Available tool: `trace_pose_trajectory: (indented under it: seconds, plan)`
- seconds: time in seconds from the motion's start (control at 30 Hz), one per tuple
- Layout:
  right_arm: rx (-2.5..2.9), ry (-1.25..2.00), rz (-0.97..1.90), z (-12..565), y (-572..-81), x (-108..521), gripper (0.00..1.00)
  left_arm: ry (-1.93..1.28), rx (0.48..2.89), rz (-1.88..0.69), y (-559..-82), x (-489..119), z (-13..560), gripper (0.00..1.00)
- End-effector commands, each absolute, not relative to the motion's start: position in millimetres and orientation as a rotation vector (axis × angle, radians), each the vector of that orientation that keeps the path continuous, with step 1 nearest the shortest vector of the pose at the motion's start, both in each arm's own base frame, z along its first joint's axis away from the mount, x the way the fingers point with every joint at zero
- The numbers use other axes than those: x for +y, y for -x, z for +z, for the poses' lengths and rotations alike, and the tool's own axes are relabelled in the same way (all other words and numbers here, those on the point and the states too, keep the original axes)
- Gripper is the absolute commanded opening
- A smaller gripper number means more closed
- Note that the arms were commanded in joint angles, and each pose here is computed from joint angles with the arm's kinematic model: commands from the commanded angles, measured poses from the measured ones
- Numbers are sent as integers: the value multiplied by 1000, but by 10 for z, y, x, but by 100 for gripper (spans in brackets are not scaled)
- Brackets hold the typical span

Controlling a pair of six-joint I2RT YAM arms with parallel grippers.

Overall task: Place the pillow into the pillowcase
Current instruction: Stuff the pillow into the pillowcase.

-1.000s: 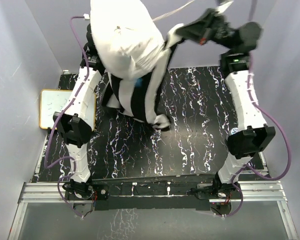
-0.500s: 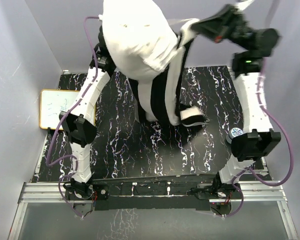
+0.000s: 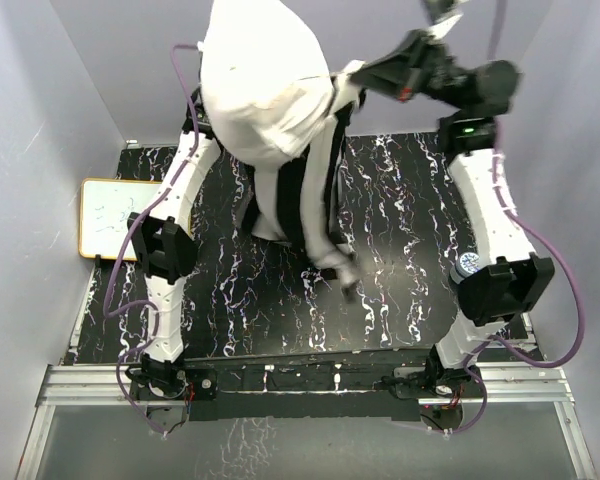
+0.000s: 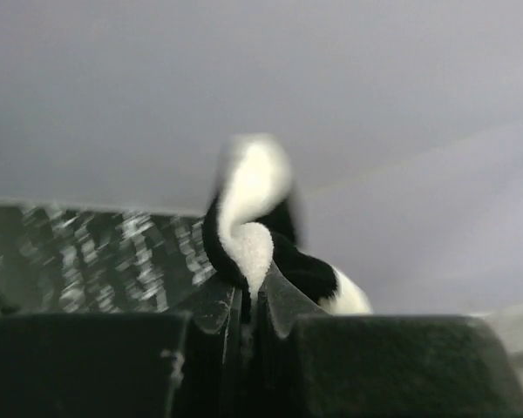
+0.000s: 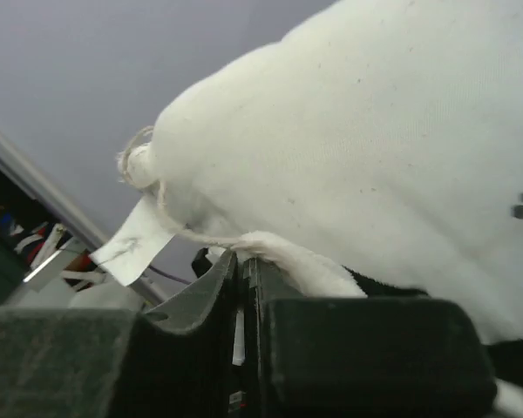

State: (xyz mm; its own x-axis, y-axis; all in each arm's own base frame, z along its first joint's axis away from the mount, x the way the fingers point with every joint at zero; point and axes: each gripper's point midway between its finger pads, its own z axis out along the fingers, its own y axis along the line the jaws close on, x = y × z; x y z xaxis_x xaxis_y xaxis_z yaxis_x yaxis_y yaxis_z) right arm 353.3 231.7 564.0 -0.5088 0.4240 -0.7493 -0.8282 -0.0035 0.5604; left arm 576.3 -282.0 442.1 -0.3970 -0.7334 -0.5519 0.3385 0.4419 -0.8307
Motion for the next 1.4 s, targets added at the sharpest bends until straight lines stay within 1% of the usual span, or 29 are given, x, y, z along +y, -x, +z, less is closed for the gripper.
trace_pose_trajectory:
  seconds: [0.0,0.03,0.07,0.13,0.2,0.27,0.3,0.33,0.37,0.4,0.43,0.47,0.53,0.6,0.63,0.67,0.73,0.77,0.8,0.83,0.87,0.93,1.0,1.03,1.1,1.17,1.23,1.3,1.37]
  plan:
    - [1082,249,1339,6285,-3875,665,8,91,1417,-1295,-4455,-3191,5530,0]
    - [1106,191,1304,6176,-4090,499,8,88,1385,-1280,-4310,-3085,5700,0]
    - [1127,173,1288,6097,-4179,464,8,116,1379,-1252,-4336,-2977,5733,0]
    - [1152,242,1355,5996,-4058,872,8,182,1390,-1243,-4615,-2856,5687,0]
    - [1185,387,1427,5944,-3704,1645,8,257,1403,-1301,-5109,-2912,5493,0]
    - [1174,579,1544,5954,-3103,2426,8,335,1370,-1408,-5457,-2949,5344,0]
    - [1158,655,1589,5989,-2824,2638,8,360,1397,-1427,-5571,-2981,5175,0]
    - [1137,701,1609,6042,-2667,2695,8,351,1440,-1413,-5600,-3027,5027,0]
    - [1119,695,1589,6135,-2667,2590,8,304,1481,-1394,-5534,-3136,4916,0]
    - [1119,652,1529,6200,-2841,2380,8,257,1525,-1375,-5413,-3266,4788,0]
    - [1131,554,1452,6260,-3142,2043,8,197,1517,-1370,-5215,-3345,4839,0]
    - [1151,430,1398,6222,-3551,1636,8,143,1490,-1365,-4985,-3388,4986,0]
    - [1146,258,1301,6139,-4061,895,8,73,1427,-1314,-4592,-3285,5352,0]
    - [1170,162,1263,5939,-4339,518,8,82,1363,-1261,-4363,-3051,5659,0]
    - [1182,167,1278,5889,-4321,565,8,114,1344,-1226,-4390,-2915,5739,0]
    - [1189,198,1307,5850,-4260,738,8,148,1349,-1214,-4507,-2829,5733,0]
    - [1190,339,1389,5909,-3843,1448,8,212,1356,-1238,-4882,-2762,5702,0]
    - [1194,433,1454,5908,-3574,1901,8,241,1370,-1255,-5101,-2814,5597,0]
    - [1190,531,1505,5917,-3273,2295,8,299,1412,-1296,-5411,-2915,5290,0]
    - [1177,604,1537,5943,-3030,2538,8,317,1421,-1341,-5516,-2972,5173,0]
    - [1157,649,1551,6002,-2879,2622,8,319,1452,-1360,-5561,-3020,5048,0]
    - [1124,585,1444,6215,-3072,2259,8,215,1511,-1353,-5316,-3284,4951,0]
    - [1132,397,1272,6265,-3687,1423,8,113,1534,-1325,-4883,-3503,4897,0]
    - [1131,299,1234,6235,-3923,990,8,56,1480,-1304,-4590,-3495,5155,0]
    - [1148,145,1220,6045,-4266,336,8,7,1445,-1238,-4228,-3420,5385,0]
    - [1165,94,1205,5907,-4361,143,8,24,1400,-1203,-4129,-3258,5592,0]
    - [1165,188,1251,5940,-4132,550,8,76,1393,-1159,-4367,-3133,5654,0]
    - [1163,358,1332,5997,-3734,1346,8,136,1384,-1171,-4807,-3106,5622,0]
    - [1132,559,1431,6096,-3152,2156,8,236,1379,-1254,-5276,-3056,5404,0]
